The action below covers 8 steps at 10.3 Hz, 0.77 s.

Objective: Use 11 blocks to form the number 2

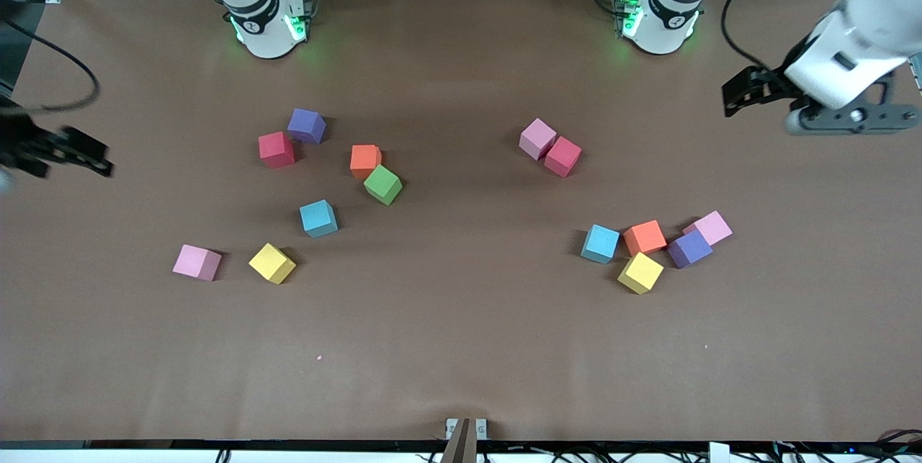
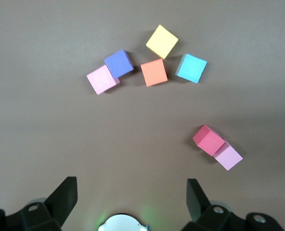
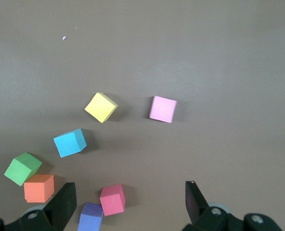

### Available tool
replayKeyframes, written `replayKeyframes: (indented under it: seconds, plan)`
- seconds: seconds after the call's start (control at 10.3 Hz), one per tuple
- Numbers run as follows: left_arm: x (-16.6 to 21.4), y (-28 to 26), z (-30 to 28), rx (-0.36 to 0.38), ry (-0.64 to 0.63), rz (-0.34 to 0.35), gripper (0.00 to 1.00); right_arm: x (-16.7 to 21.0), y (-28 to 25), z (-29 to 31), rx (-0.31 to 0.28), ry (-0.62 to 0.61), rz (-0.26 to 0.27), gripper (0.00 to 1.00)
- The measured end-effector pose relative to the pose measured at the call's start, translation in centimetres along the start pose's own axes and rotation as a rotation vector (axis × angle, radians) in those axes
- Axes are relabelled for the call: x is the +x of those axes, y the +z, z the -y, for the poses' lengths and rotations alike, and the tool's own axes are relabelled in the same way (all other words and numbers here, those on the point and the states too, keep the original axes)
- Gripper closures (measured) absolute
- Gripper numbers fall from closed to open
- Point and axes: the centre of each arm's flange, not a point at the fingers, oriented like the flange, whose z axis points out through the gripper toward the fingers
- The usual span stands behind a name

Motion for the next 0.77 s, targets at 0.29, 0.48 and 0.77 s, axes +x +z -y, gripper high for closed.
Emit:
replayKeyframes:
  seconds: [0.29,0.48,0.77]
  plan:
    - [-0.3,5.5,-5.6,0.019,-0.141,0.020,0.00,3.9,10.0,3.8,0.047,-0.064,0.108,0.00]
    - [-0.5,8.3,-6.9,0.026,-0.191,0.027,0.00,5.1,14.8,6.3,0.061,-0.112,0.144,0.00]
    - [0.0,12.5,-6.9,0.019,-0.210,0.014,0.00,3.7,21.2,12.5,0.048,-0.161,0.169,0.00]
